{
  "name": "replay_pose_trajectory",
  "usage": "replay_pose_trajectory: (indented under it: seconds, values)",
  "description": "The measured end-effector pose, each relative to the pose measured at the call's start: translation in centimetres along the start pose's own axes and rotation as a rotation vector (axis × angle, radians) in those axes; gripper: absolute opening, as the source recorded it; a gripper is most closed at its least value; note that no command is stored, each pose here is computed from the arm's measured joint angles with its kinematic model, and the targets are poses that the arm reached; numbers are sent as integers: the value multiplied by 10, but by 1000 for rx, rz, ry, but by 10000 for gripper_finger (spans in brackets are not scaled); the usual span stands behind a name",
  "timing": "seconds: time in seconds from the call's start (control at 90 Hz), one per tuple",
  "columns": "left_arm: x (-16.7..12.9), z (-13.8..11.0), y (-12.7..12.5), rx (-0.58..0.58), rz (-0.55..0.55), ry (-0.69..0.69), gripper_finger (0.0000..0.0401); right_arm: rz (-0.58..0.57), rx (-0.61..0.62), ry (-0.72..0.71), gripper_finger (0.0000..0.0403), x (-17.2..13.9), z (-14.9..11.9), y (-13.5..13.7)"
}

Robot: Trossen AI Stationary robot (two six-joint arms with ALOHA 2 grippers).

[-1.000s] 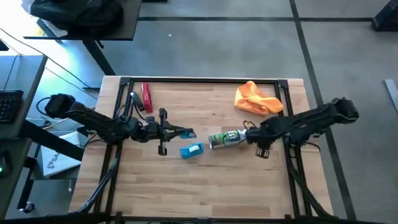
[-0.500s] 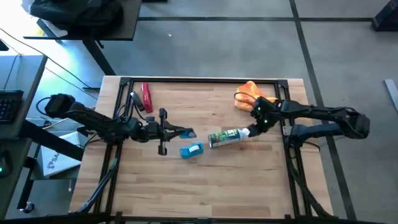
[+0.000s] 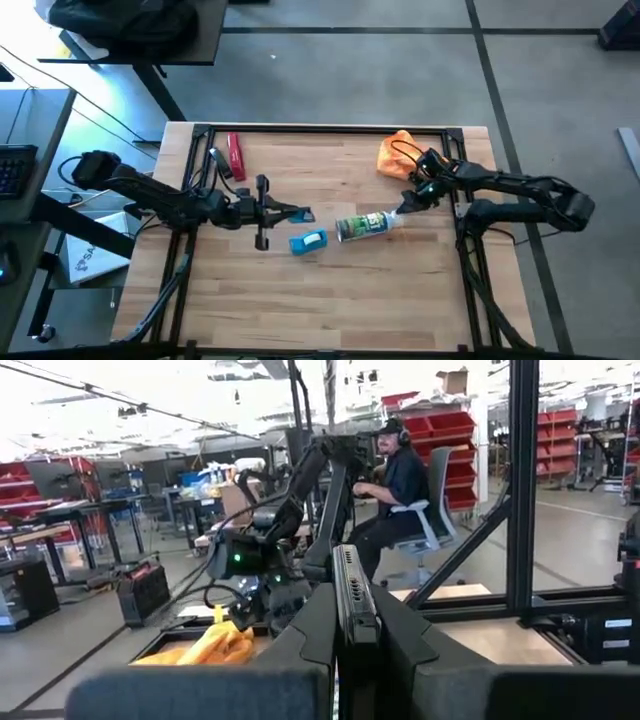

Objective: Apply microfiber cloth
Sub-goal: Spray the back of the black cellphone using the white spray bottle

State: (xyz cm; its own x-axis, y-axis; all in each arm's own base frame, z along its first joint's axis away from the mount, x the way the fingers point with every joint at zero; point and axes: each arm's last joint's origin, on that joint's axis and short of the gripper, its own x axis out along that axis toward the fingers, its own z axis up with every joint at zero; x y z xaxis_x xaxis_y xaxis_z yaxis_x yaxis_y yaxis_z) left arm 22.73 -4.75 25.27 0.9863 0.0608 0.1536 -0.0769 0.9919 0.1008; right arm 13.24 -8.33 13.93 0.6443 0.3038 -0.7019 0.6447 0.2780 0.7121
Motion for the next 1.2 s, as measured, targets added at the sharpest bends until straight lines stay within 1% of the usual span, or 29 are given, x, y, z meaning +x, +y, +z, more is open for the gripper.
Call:
replay_pose_trajectory:
  seconds: [0.111, 0.211, 0.378, 0.456, 0.522, 0.711, 0.878, 1.0, 1.111, 1.2]
  values:
    - [0, 0, 0, 0, 2, 0, 12, 8, -30, 41, 203, 2, -5, -5]
    - [0, 0, 0, -1, 4, 0, 12, 11, -61, 55, 214, 6, -9, -10]
    - [0, 0, 0, -1, 6, 0, 12, 71, -123, -16, 217, 14, -8, -13]
    - [0, 0, 1, -1, 19, 2, 12, 100, -120, -47, 216, 16, -7, -13]
    - [0, 0, 1, -1, 27, 3, 12, 125, -109, -41, 214, 17, -8, -15]
    - [0, 0, 1, -1, 27, 3, 12, 184, -113, -2, 200, 19, -10, -11]
    - [0, 0, 1, -1, 28, 3, 12, 257, -161, 0, 171, 23, -9, 3]
    - [0, 0, 1, -1, 28, 3, 12, 300, -219, 10, 148, 27, -12, 13]
    - [0, 0, 1, -1, 28, 3, 12, 296, -268, 15, 136, 30, -15, 20]
    - [0, 0, 1, -1, 29, 3, 12, 280, -336, 2, 134, 33, -18, 27]
